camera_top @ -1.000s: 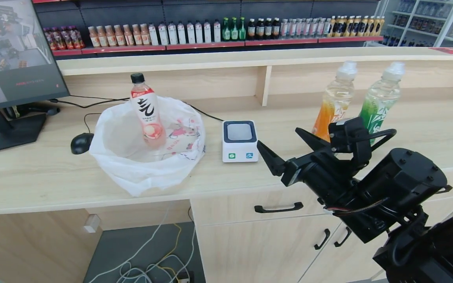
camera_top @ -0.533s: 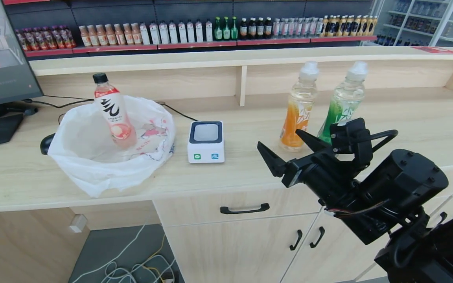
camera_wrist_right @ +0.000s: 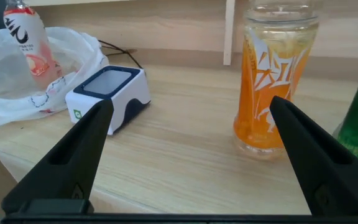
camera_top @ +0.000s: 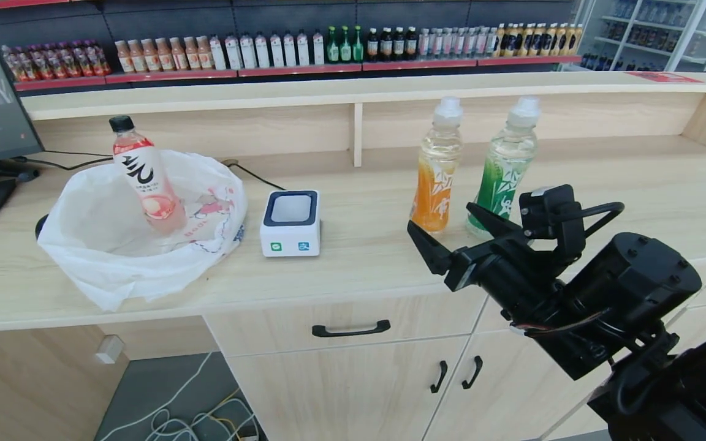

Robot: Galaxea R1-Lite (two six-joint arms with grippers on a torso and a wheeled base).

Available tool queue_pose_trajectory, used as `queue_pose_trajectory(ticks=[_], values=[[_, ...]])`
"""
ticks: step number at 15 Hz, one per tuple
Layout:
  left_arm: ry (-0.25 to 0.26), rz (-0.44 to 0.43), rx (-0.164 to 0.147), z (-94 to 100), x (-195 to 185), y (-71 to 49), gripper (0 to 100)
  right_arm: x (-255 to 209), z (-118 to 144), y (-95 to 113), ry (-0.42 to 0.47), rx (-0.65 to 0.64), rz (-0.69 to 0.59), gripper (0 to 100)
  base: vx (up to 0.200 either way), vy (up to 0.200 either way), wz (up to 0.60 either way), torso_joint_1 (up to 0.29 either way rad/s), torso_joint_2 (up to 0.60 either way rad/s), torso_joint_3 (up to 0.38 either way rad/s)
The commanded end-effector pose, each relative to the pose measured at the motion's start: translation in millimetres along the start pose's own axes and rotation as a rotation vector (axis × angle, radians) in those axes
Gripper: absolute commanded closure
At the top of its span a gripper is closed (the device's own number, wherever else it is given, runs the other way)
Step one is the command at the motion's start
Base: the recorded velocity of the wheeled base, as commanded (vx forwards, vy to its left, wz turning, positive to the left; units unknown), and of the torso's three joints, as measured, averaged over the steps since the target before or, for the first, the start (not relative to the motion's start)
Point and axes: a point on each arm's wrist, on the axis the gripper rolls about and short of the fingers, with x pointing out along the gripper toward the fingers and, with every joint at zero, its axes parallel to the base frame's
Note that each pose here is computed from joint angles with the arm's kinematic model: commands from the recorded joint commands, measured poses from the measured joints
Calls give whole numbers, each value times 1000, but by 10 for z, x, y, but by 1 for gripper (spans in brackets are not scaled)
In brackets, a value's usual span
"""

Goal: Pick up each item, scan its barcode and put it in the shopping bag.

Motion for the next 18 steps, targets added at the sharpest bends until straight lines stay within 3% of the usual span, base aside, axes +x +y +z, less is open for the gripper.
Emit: queue_pose_trajectory(ticks=[1,4,7,14,18], values=[[-1,0,1,3,-1,0,0,-10,-10,-30,4,-3,-8,0,0,0,0,0,0,0],[-1,0,-1,3,-1,0,0,10,0,-52,-3,-2,-15,0,0,0,0,0,0,0],[1,0,-1,-1,0,0,0,-1,2,-53,-2,4,-15,0,200,0,0,-6,1,2],[-1,0,-1,3,-1,0,0,25,-31,-64,5,-1,-21,0,0,0,0,0,0,0],[-1,0,1,3,-1,0,0,139,86,-241,-57,-67,-81,0,0,0,0,0,0,0]])
